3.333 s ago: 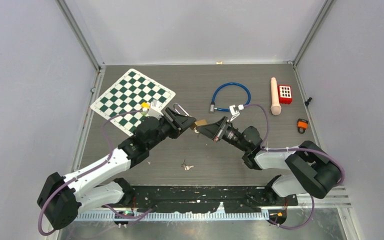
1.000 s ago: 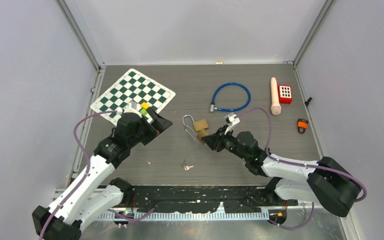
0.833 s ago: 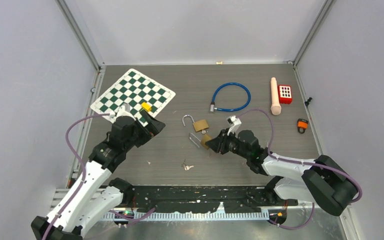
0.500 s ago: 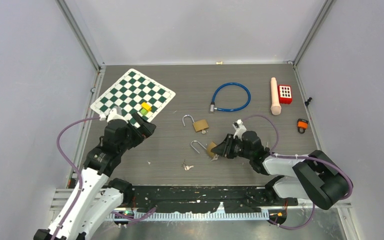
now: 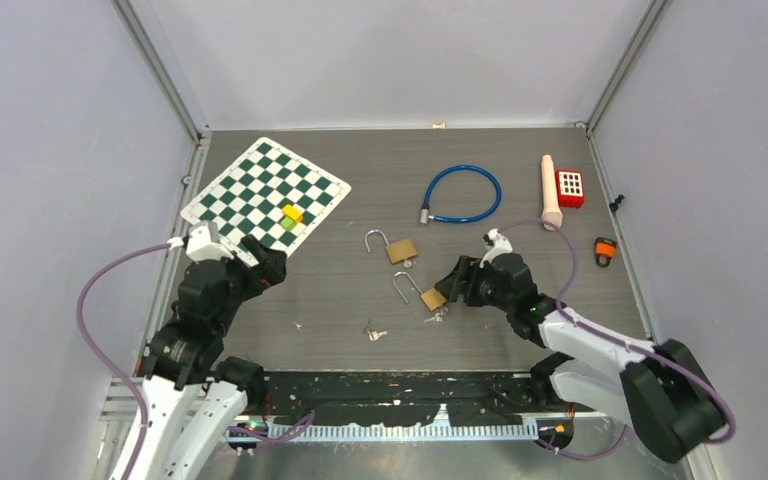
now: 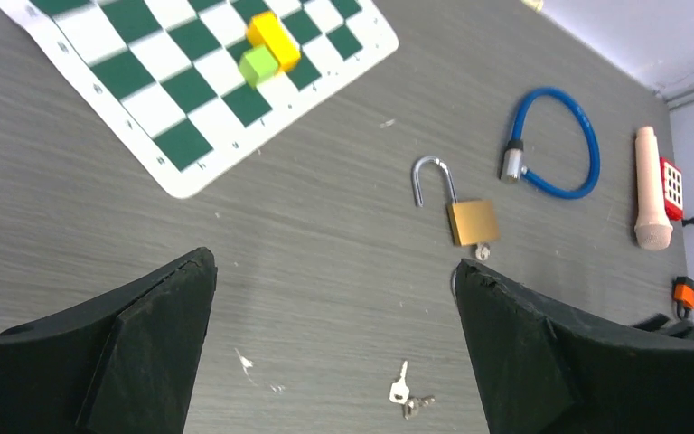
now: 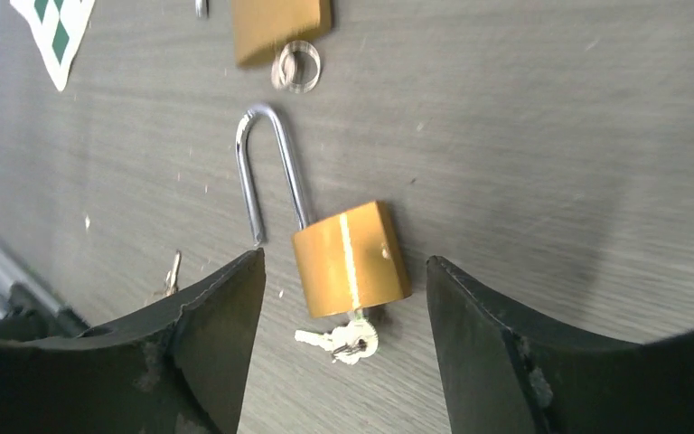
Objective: Unlock with the key
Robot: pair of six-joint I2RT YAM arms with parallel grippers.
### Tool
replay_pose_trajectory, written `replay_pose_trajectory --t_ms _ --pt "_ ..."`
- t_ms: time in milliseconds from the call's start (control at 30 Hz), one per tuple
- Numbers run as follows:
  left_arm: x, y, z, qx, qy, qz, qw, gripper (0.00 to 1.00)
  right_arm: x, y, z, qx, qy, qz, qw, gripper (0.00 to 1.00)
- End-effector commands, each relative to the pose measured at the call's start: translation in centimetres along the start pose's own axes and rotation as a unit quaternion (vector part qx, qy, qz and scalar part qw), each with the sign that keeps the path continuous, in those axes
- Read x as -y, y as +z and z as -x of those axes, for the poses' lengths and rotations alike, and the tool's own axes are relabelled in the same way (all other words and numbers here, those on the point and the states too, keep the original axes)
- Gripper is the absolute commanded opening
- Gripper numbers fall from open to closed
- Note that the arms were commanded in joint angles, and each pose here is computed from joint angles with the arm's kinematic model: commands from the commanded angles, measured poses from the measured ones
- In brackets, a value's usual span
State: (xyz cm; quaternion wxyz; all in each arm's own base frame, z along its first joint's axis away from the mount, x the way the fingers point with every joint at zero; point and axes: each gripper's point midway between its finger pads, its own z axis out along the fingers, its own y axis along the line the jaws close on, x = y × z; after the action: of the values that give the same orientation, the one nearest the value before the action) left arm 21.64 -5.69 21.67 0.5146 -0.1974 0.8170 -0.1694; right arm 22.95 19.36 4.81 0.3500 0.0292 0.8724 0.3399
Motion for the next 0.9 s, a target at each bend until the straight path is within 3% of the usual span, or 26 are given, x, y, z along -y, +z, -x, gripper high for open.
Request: replay_pose_trajectory --t_ms 0,200,267,333,533,867 --pt "-0.7 -2.6 3.8 0.086 0.050 0.003 0.995 1.00 2.1 -2.8 5.3 0.090 -0.065 -0.109 0.988 0.74" --pt "-2.2 -6.3 6.3 0.177 0.089 0.006 0.980 1.00 2.0 -11.0 11.8 0.248 -0.087 -0.182 0.947 0.88" --pt "-2.7 -7.5 6.9 0.206 0.103 0.003 0.973 1.00 1.6 -14.4 13.7 0.301 -0.094 -0.198 0.928 0.99" --pt "-3.1 -8.4 7.2 0.236 0.112 -0.003 0.965 1.00 1.1 -18.4 15.3 0.361 -0.095 -0.205 0.905 0.96" --pt "-3.8 -11.0 8.2 0.321 0.089 -0.027 0.942 1.00 1.0 -25.6 16.8 0.431 -0.095 -0.241 0.865 0.96" --pt "-3.7 -10.9 7.7 0.334 0.076 -0.046 0.938 1.00 2.1 -32.3 16.4 0.494 -0.092 -0.272 0.820 0.96"
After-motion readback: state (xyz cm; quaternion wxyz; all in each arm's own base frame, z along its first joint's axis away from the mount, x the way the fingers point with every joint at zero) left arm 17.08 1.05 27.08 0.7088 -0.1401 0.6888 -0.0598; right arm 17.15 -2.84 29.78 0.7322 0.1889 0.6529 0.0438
